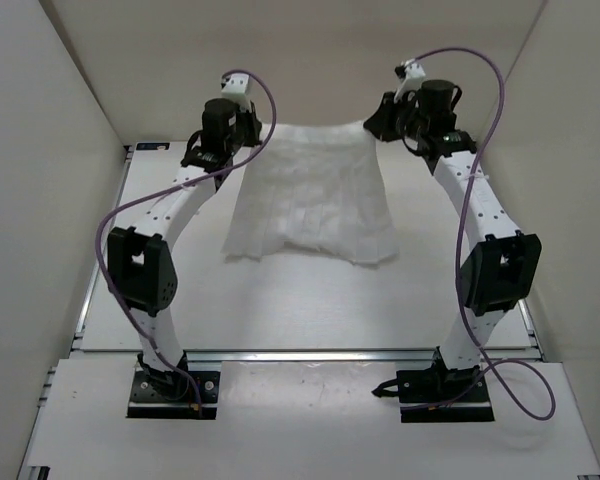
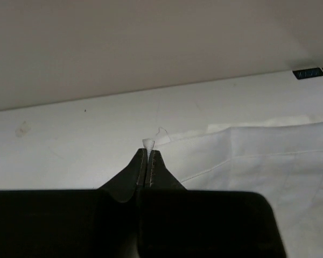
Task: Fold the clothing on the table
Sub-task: Fold the skirt
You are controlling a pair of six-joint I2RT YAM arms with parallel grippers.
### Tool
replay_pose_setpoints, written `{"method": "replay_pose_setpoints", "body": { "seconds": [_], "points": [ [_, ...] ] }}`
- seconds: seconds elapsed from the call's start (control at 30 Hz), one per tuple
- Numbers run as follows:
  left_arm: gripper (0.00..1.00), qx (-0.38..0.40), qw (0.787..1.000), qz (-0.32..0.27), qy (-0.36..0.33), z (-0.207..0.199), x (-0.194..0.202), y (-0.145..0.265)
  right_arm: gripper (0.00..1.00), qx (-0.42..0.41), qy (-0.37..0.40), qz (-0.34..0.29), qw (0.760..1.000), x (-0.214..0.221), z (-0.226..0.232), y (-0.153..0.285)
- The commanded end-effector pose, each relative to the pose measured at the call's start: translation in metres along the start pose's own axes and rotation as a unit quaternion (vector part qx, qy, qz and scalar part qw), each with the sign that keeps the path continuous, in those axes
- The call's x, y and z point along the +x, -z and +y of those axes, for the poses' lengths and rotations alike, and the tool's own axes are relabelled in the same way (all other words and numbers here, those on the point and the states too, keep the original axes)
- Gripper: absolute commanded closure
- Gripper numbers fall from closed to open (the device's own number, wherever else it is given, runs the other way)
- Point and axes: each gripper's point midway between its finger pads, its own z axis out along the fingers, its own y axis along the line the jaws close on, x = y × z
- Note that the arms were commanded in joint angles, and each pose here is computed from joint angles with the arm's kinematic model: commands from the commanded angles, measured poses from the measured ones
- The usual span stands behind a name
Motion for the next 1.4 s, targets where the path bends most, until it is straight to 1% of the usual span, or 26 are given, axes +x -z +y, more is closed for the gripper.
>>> {"method": "replay_pose_setpoints", "body": {
  "seconds": [0.0, 0.07, 0.1, 0.17, 0.2, 0.23, 0.27, 0.33, 0.37, 0.4, 0.43, 0.47, 0.5, 0.57, 0.63, 0.67, 0.73, 0.77, 0.83, 0.9, 0.97, 1.1, 1.23, 1.3, 1.33, 1.37],
  "points": [
    [1.0, 0.013, 0.994, -0.112, 0.0, -0.009, -0.105, 0.004, 1.0, 0.023, 0.075, -0.117, 0.99, -0.107, -0.007, 0.027],
    [1.0, 0.014, 0.991, -0.135, -0.009, -0.014, -0.126, 0.013, 1.0, 0.025, 0.084, -0.141, 0.986, -0.125, -0.005, 0.038],
    [1.0, 0.016, 0.991, -0.131, -0.013, -0.019, -0.124, 0.015, 1.0, 0.024, 0.083, -0.139, 0.987, -0.123, -0.003, 0.041],
    [1.0, 0.006, 0.993, -0.113, -0.038, -0.024, -0.105, 0.022, 1.0, 0.027, 0.085, -0.124, 0.988, -0.107, 0.001, 0.041],
    [1.0, 0.005, 0.993, -0.111, -0.044, -0.022, -0.102, 0.03, 1.0, 0.031, 0.082, -0.107, 0.99, -0.088, 0.003, 0.041],
    [1.0, 0.005, 0.994, -0.1, -0.046, -0.024, -0.087, 0.035, 1.0, 0.031, 0.078, -0.088, 0.993, -0.062, 0.005, 0.043],
    [1.0, 0.004, 0.995, -0.094, -0.042, -0.026, -0.078, 0.04, 1.0, 0.021, 0.076, -0.085, 0.993, -0.051, 0.01, 0.041],
    [1.0, 0.004, 0.998, -0.05, -0.03, -0.025, -0.027, 0.056, 1.0, 0.003, 0.047, -0.082, 0.996, 0.002, 0.02, 0.055],
    [1.0, 0.002, 0.999, -0.011, -0.032, -0.025, 0.016, 0.06, 1.0, -0.001, 0.036, -0.076, 0.996, 0.017, 0.022, 0.059],
    [1.0, 0.008, 0.999, -0.02, -0.024, -0.032, 0.018, 0.075, 1.0, -0.007, 0.009, -0.054, 0.998, 0.055, 0.028, 0.064],
    [1.0, 0.006, 1.0, -0.005, -0.027, -0.029, 0.041, 0.091, 0.99, 0.002, -0.006, -0.033, 0.999, 0.086, 0.024, 0.074],
    [1.0, 0.01, 1.0, 0.022, -0.02, -0.033, 0.073, 0.105, 1.0, -0.005, -0.014, -0.026, 1.0, 0.097, 0.036, 0.083],
    [1.0, 0.018, 0.999, 0.041, -0.017, -0.039, 0.091, 0.114, 1.0, -0.003, -0.03, 0.016, 0.999, 0.135, 0.039, 0.088],
    [1.0, 0.027, 0.994, 0.104, -0.005, -0.04, 0.142, 0.148, 1.0, -0.006, -0.04, 0.055, 0.998, 0.177, 0.057, 0.109],
    [1.0, 0.024, 0.992, 0.124, 0.017, -0.042, 0.162, 0.174, 1.0, -0.011, -0.061, 0.06, 0.996, 0.194, 0.073, 0.122],
    [1.0, 0.028, 0.991, 0.133, 0.015, -0.045, 0.173, 0.188, 1.0, -0.018, -0.066, 0.06, 0.996, 0.201, 0.082, 0.129],
    [1.0, 0.004, 0.989, 0.142, 0.03, -0.03, 0.183, 0.198, 1.0, -0.034, -0.099, 0.048, 0.993, 0.21, 0.089, 0.13],
    [1.0, -0.001, 0.989, 0.147, 0.032, -0.024, 0.187, 0.199, 1.0, -0.034, -0.117, 0.06, 0.991, 0.225, 0.087, 0.127],
    [1.0, -0.02, 0.986, 0.161, 0.045, -0.001, 0.194, 0.192, 1.0, -0.036, -0.134, 0.067, 0.988, 0.232, 0.08, 0.121],
    [1.0, -0.027, 0.985, 0.167, 0.032, 0.004, 0.189, 0.176, 1.0, -0.039, -0.143, 0.09, 0.985, 0.239, 0.074, 0.109],
    [1.0, -0.037, 0.988, 0.153, 0.006, 0.008, 0.177, 0.158, 1.0, -0.025, -0.12, 0.079, 0.989, 0.221, 0.064, 0.098],
    [1.0, -0.038, 0.99, 0.135, -0.02, 0.007, 0.16, 0.11, 1.0, -0.006, -0.119, 0.073, 0.99, 0.203, 0.033, 0.073],
    [1.0, -0.04, 0.99, 0.134, -0.016, 0.005, 0.156, 0.055, 1.0, 0.015, -0.124, 0.072, 0.99, 0.192, 0.0, 0.049],
    [1.0, -0.036, 0.992, 0.12, -0.014, 0.0, 0.149, 0.027, 1.0, 0.019, -0.125, 0.075, 0.989, 0.19, -0.012, 0.037],
    [1.0, -0.041, 0.989, 0.142, -0.01, 0.004, 0.17, 0.012, 0.99, 0.017, -0.123, 0.073, 0.99, 0.187, -0.015, 0.032],
    [1.0, -0.041, 0.987, 0.153, -0.001, 0.004, 0.178, -0.003, 1.0, 0.019, -0.128, 0.081, 0.988, 0.191, -0.021, 0.023]
  ]
}}
